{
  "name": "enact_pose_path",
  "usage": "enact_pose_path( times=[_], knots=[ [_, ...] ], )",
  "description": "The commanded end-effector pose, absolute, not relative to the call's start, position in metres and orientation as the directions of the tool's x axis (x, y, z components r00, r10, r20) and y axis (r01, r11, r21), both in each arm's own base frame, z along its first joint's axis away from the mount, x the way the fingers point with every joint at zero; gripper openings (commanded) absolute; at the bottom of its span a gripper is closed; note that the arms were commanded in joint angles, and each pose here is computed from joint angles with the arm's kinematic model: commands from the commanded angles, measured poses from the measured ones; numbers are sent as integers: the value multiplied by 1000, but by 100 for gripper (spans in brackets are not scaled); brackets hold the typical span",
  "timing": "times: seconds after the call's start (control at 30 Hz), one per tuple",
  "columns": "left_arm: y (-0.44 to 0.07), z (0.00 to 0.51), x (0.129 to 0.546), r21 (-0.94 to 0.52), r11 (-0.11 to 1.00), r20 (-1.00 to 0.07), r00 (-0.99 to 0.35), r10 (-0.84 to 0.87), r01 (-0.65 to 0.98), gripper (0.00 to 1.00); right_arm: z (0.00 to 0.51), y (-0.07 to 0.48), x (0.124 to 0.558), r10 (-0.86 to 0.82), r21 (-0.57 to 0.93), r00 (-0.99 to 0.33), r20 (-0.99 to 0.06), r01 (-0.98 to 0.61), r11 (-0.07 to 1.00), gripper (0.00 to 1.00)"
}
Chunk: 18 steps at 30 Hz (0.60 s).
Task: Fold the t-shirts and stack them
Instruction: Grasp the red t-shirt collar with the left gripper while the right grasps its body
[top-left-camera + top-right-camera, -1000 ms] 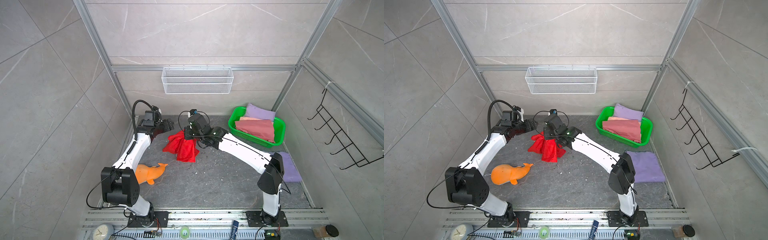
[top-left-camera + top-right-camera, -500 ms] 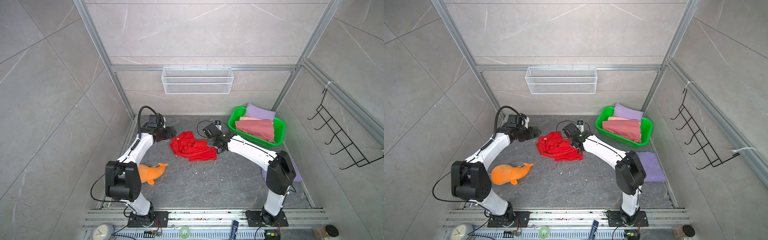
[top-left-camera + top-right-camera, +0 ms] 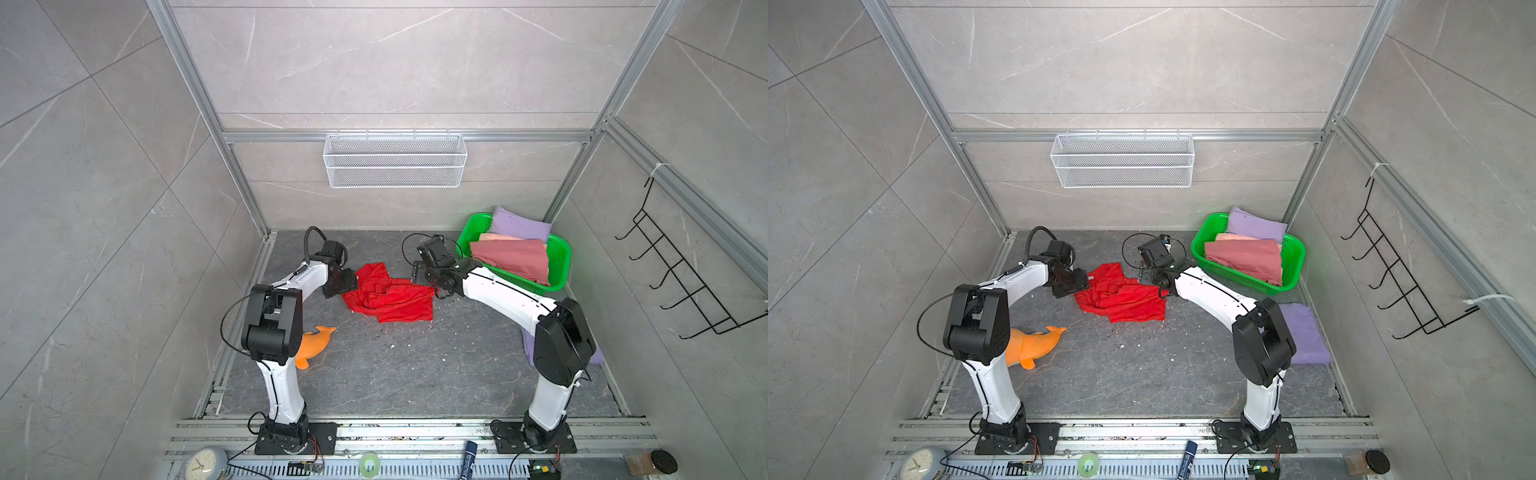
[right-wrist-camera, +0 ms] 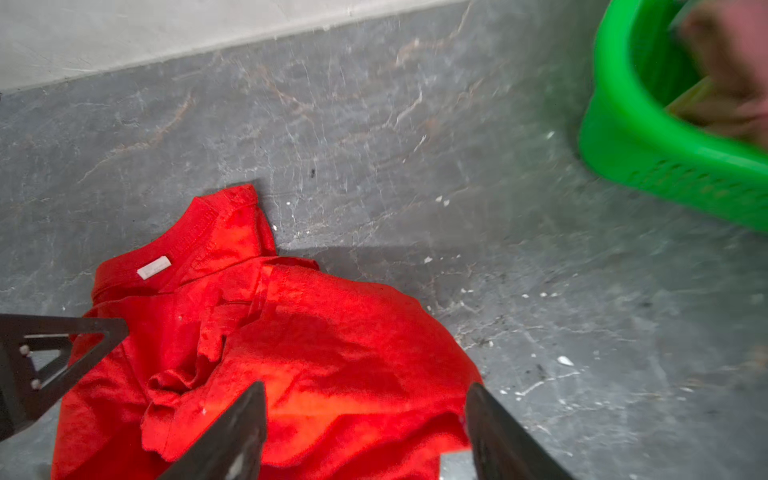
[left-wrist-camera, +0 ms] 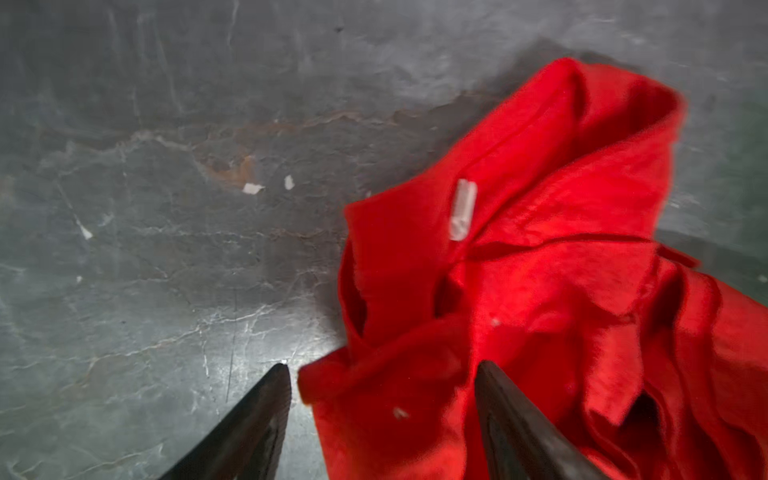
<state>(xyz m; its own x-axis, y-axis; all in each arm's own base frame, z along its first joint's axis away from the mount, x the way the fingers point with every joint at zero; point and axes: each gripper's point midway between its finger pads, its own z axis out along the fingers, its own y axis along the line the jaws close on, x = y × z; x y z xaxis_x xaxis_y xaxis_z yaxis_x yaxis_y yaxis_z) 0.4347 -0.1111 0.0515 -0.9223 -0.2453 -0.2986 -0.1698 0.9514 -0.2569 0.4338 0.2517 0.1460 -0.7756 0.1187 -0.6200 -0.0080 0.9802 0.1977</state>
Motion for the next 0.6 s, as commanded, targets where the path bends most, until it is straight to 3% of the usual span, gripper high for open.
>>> enact_pose_path(
  times=[0.0,0.37,0.57],
  knots=[
    [-114,59,445,-292,930,-321,-894,-314,-222,64,119,263,442,70,228,-812,-580,-79,970,78],
    [-113,60,438,-298,917,-323,-876,-357,-264,28,111,336,445,-244,165,-776,-582,-406,899,76],
    [-114,67,440,-308,914,-331,-871,-364,-264,24,103,353,422,-346,131,-778,-525,-476,870,75]
  ],
)
